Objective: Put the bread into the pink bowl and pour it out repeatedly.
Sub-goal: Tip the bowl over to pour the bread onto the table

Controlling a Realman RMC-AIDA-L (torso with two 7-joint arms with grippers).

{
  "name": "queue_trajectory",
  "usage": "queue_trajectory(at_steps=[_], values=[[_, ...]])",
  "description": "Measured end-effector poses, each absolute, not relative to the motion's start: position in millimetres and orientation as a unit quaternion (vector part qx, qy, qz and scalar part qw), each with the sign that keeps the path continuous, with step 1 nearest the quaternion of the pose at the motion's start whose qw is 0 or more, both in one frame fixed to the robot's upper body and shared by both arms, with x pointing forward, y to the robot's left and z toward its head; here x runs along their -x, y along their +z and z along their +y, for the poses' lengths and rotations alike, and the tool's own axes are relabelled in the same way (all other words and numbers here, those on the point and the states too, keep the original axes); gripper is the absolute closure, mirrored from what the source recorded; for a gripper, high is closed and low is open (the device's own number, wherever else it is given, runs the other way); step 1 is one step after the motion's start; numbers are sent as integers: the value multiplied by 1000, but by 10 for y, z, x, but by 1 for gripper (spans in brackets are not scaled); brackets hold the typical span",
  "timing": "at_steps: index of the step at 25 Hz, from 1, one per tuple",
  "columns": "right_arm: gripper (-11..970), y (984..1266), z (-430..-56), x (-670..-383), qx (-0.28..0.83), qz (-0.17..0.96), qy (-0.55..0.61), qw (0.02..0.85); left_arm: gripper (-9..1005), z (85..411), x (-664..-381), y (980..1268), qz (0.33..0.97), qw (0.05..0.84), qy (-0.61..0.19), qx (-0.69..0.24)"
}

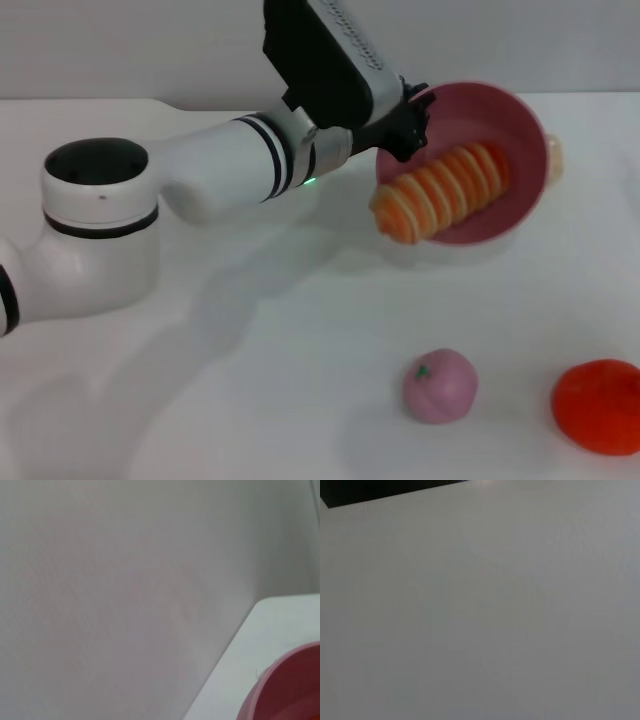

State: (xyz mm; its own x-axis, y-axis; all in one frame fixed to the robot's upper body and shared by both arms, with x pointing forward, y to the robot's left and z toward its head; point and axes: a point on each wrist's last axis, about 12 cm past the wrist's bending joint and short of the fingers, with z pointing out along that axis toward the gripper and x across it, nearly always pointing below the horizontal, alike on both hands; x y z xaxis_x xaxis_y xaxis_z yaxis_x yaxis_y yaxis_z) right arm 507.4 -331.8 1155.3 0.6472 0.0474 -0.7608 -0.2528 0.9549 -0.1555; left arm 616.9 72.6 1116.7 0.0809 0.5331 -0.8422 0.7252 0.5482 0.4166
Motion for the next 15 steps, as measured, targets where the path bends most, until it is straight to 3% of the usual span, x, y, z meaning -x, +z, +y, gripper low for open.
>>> queue_trajectory(at_steps=[15], values=[[456,11552,-3307,-5050,126,407,87,901,961,475,-5985,11300,576,599,102,-548]])
